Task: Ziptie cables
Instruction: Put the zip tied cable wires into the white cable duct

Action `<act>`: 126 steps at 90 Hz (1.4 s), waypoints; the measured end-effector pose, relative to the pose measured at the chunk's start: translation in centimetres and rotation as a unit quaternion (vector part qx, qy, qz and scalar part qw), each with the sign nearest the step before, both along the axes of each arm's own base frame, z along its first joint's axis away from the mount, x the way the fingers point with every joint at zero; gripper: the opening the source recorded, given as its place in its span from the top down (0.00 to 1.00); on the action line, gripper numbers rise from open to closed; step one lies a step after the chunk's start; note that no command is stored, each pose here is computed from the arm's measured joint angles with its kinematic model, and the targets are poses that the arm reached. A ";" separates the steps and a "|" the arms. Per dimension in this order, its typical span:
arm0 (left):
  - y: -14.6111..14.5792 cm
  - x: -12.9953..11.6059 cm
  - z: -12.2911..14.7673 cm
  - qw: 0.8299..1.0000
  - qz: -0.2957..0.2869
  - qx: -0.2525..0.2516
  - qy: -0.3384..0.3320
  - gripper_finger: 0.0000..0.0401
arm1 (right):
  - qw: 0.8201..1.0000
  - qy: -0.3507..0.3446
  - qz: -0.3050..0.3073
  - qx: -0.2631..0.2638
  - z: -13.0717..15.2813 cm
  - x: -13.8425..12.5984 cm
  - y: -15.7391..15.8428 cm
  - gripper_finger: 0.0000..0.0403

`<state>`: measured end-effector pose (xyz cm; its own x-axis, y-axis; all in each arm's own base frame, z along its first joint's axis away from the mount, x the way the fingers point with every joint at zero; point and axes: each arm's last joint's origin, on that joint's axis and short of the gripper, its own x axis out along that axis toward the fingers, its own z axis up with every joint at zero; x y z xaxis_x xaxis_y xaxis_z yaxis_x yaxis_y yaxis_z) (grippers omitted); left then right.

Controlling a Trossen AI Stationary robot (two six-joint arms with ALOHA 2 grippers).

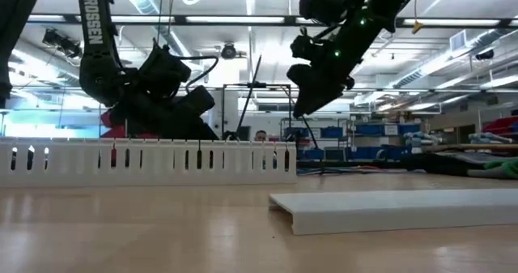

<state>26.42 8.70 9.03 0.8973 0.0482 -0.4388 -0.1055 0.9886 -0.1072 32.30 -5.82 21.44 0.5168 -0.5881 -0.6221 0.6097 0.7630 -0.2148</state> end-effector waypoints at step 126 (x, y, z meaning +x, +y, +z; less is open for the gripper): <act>-4.5 -3.7 9.2 0.998 0.024 0.062 0.016 0.99 | 0.979 -0.154 0.132 -0.005 4.0 -0.2 7.2 1.00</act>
